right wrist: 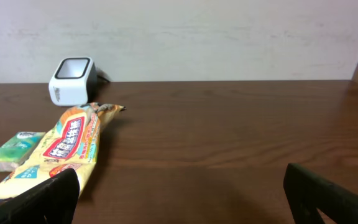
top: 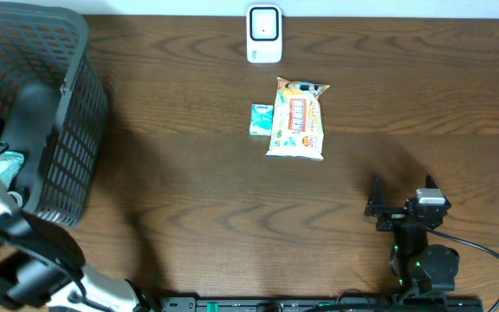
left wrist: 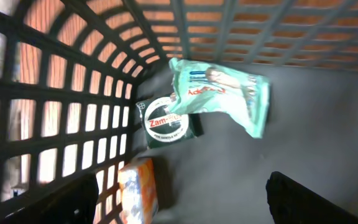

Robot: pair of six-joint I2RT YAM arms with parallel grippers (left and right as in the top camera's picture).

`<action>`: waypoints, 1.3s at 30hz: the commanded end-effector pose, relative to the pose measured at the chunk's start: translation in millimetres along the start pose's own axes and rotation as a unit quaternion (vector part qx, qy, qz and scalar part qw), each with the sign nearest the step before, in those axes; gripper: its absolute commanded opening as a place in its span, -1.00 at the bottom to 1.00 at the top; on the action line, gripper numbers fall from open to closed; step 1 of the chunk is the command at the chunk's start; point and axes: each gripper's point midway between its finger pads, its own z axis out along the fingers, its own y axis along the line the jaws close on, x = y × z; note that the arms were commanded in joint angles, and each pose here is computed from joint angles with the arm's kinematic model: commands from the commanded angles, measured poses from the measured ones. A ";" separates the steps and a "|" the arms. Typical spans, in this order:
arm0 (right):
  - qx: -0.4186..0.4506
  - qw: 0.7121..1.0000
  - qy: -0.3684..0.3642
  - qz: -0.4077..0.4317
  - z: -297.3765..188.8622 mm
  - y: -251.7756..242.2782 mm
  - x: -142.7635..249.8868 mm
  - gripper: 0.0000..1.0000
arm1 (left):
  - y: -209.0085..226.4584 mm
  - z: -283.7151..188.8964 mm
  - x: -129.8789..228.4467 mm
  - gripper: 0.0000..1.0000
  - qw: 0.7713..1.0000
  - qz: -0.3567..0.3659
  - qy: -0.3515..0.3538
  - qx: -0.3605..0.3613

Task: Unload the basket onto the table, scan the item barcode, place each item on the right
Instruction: 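Move the left gripper to the basket and grasp the green wipes pack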

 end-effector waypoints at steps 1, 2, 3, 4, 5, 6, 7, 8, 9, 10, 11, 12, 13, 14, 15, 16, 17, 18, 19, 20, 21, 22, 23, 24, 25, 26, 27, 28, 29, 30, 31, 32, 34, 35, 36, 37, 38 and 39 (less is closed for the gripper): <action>0.004 1.000 0.001 -0.003 -0.1 -2.0 0.9 0.99 | -1.1 28.0 7.0 0.74 0.999 -0.011 0.015 -0.040; 0.004 1.000 0.001 -0.003 -0.1 -2.0 0.9 0.98 | -3.5 36.1 9.4 0.73 0.999 -0.007 0.021 -0.047; 0.004 1.000 0.001 -0.003 -0.1 -2.0 0.9 0.99 | -5.9 43.7 11.6 0.74 0.998 -0.005 0.025 -0.053; 0.004 1.000 0.001 -0.003 -0.1 -2.0 0.9 0.98 | -8.7 51.5 13.5 0.74 0.998 -0.002 0.029 -0.058; 0.004 1.000 0.001 -0.003 -0.1 -2.0 0.9 0.99 | -11.7 59.8 15.6 0.74 0.997 0.000 0.033 -0.063; 0.004 1.000 0.001 -0.003 -0.1 -2.0 0.9 0.98 | -14.0 67.0 17.6 0.75 0.997 0.003 0.037 -0.067; 0.004 1.000 0.001 -0.003 -0.1 -2.0 0.9 0.99 | -16.3 73.8 19.4 0.75 0.997 0.005 0.040 -0.071; 0.004 1.000 0.001 -0.003 -0.1 -2.0 0.9 0.99 | -18.9 80.3 20.8 0.75 0.996 0.006 0.042 -0.073; 0.004 1.000 0.001 -0.003 -0.1 -2.0 0.9 0.99 | -21.8 87.6 22.4 0.75 0.996 0.008 0.044 -0.076; 0.004 1.000 0.001 -0.003 -0.1 -2.0 1.0 0.98 | -23.8 92.5 23.4 0.74 0.996 0.008 0.045 -0.077; 0.004 1.000 0.001 -0.003 -0.1 -2.0 0.9 0.99 | -26.6 99.0 24.6 0.74 0.996 0.009 0.046 -0.078; 0.004 1.000 0.001 -0.003 -0.1 -2.0 0.9 0.98 | -29.1 104.3 25.4 0.74 0.996 0.009 0.046 -0.079; 0.004 1.000 0.001 -0.003 -0.1 -2.0 0.9 0.99 | -31.6 109.2 26.0 0.75 0.996 0.009 0.046 -0.078; 0.004 1.000 0.001 -0.003 -0.1 -2.0 0.9 0.98 | -34.5 114.1 26.3 0.74 0.996 0.009 0.045 -0.077; 0.004 1.000 0.001 -0.003 -0.1 -2.0 0.9 0.99 | -37.8 119.5 26.4 0.75 0.996 0.007 0.044 -0.076; 0.004 1.000 0.001 -0.003 -0.1 -2.0 0.9 0.98 | -40.5 123.1 26.2 0.75 0.996 0.006 0.042 -0.074; 0.004 1.000 0.001 -0.003 -0.1 -2.0 0.9 0.99 | -43.0 125.3 25.2 0.75 0.997 0.004 0.039 -0.070; 0.004 1.000 0.001 -0.003 -0.1 -2.0 0.9 0.98 | -45.2 126.9 24.1 0.74 0.997 0.003 0.036 -0.067; 0.004 1.000 0.001 -0.003 -0.1 -2.0 0.9 0.99 | -47.5 127.6 22.6 0.75 0.997 0.000 0.033 -0.063; 0.004 1.000 0.001 -0.003 -0.1 -2.0 0.9 0.99 | -50.2 128.1 20.4 0.74 0.998 -0.003 0.029 -0.058; 0.004 1.000 0.001 -0.003 -0.1 -2.0 0.9 0.99 | -53.2 128.5 18.1 0.75 0.998 -0.006 0.024 -0.052; 0.004 1.000 0.001 -0.003 -0.1 -2.0 0.9 0.99 | -56.1 128.9 15.8 0.74 0.999 -0.009 0.019 -0.046; 0.004 1.000 0.001 -0.003 -0.1 -2.0 0.9 0.99 | -57.8 129.1 14.4 0.75 0.999 -0.011 0.016 -0.043; 0.004 1.000 0.001 -0.003 -0.1 -2.0 0.9 0.98 | -59.2 129.3 13.3 0.75 0.999 -0.013 0.014 -0.040; 0.004 1.000 0.001 -0.003 -0.1 -2.0 0.9 0.99 | -60.1 129.4 12.6 0.74 0.999 -0.014 0.013 -0.038; 0.004 1.000 0.001 -0.003 -0.1 -2.0 1.0 0.98 | -61.2 129.5 11.7 0.75 0.999 -0.015 0.011 -0.036; 0.004 1.000 0.001 -0.003 -0.1 -2.0 0.9 0.99 | -61.5 129.6 10.8 0.74 0.999 -0.016 0.009 -0.036; 0.004 1.000 0.001 -0.003 -0.1 -2.0 0.9 0.98 | -61.0 130.9 10.2 0.74 0.999 -0.016 0.005 -0.037; 0.004 1.000 0.001 -0.003 -0.1 -2.0 0.9 0.99 | -60.2 132.9 9.9 0.74 0.999 -0.016 0.000 -0.040; 0.004 1.000 0.001 -0.003 -0.1 -2.0 0.9 0.98 | -59.5 135.4 9.7 0.74 0.999 -0.017 -0.004 -0.041; 0.004 1.000 0.001 -0.003 -0.1 -2.0 0.9 0.99 | -59.1 138.2 11.0 0.74 0.999 -0.017 -0.005 -0.042; 0.004 1.000 0.001 -0.003 -0.1 -2.0 0.9 0.99 | -58.8 140.9 12.8 0.74 0.999 -0.017 -0.005 -0.042; 0.004 1.000 0.001 -0.003 -0.1 -2.0 0.9 0.98 | -57.2 144.9 16.6 0.72 0.999 -0.015 -0.003 -0.044; 0.004 1.000 0.001 -0.003 -0.1 -2.0 0.9 0.99 | -56.4 146.5 18.2 0.72 0.999 -0.014 -0.002 -0.046; 0.004 1.000 0.001 -0.003 -0.1 -2.0 0.9 0.98 | -55.8 147.5 19.3 0.65 0.999 -0.014 -0.001 -0.047; 0.004 1.000 0.001 -0.003 -0.1 -2.0 0.9 0.99 | -55.8 148.4 19.8 0.59 0.999 -0.014 -0.001 -0.046; 0.004 1.000 0.001 -0.003 -0.1 -2.0 0.9 0.98 | -55.5 148.7 19.9 0.53 0.999 -0.014 -0.001 -0.047; 0.004 1.000 0.001 -0.003 -0.1 -2.0 0.9 0.99 | -55.2 148.8 19.8 0.42 0.999 -0.013 -0.001 -0.047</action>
